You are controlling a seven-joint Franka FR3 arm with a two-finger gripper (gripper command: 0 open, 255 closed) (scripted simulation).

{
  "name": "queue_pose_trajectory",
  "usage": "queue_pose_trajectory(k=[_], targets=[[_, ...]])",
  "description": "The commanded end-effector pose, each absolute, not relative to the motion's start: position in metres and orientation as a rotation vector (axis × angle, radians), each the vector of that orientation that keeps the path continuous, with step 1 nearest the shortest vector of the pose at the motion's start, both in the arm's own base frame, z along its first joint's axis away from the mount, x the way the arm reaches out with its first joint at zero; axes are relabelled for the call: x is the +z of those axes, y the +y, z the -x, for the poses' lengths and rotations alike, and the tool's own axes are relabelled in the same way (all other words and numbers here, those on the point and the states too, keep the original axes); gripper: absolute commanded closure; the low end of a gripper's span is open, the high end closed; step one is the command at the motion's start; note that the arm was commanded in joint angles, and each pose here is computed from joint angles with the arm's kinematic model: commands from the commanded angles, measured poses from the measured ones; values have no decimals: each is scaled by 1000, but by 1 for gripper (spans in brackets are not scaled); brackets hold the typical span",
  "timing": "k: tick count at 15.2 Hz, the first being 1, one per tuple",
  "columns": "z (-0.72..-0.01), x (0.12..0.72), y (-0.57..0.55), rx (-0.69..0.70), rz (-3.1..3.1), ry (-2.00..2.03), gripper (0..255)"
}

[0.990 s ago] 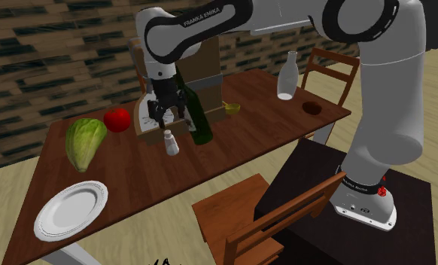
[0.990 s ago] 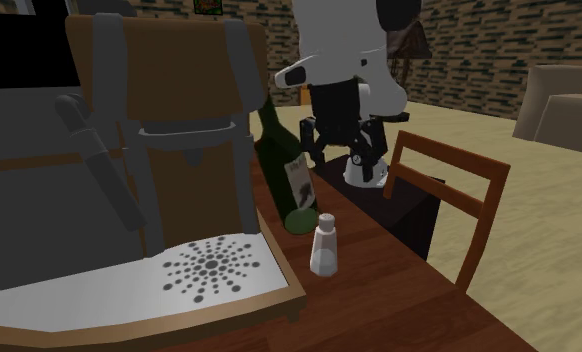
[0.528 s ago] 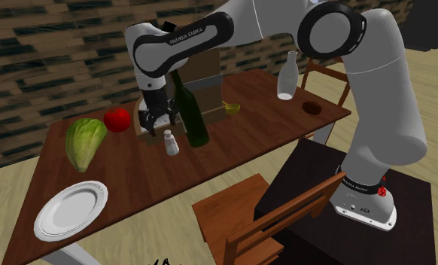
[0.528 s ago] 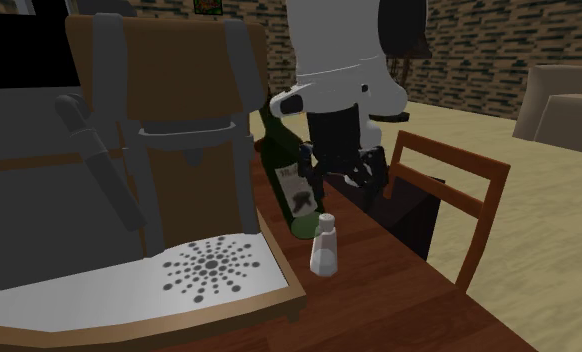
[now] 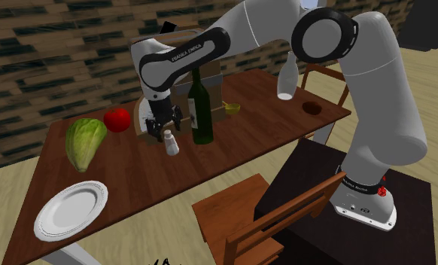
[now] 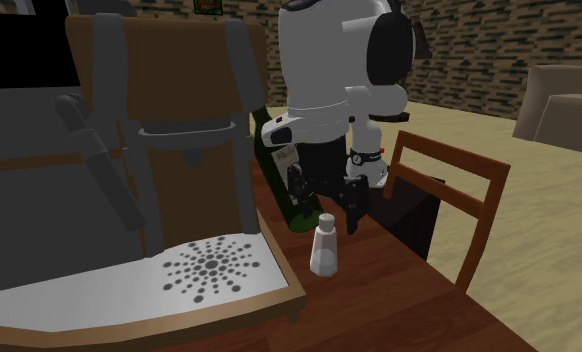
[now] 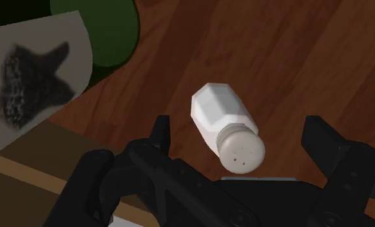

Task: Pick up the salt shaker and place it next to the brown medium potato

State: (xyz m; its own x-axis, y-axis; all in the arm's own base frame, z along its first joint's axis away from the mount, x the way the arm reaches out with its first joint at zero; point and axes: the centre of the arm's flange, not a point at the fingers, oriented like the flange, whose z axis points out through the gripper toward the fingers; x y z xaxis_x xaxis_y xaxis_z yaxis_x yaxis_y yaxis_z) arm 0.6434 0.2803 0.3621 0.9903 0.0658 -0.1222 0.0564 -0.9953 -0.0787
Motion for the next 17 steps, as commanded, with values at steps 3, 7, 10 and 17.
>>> queue_pose_trajectory(k=[3,7,10,17], targets=[[-644,362,280,192,3060,-93,0],[-644,362,280,192,3060,-93,255],[-644,361,280,192,3060,-93,255],[-644,383,280,192,3060,-93,255]])
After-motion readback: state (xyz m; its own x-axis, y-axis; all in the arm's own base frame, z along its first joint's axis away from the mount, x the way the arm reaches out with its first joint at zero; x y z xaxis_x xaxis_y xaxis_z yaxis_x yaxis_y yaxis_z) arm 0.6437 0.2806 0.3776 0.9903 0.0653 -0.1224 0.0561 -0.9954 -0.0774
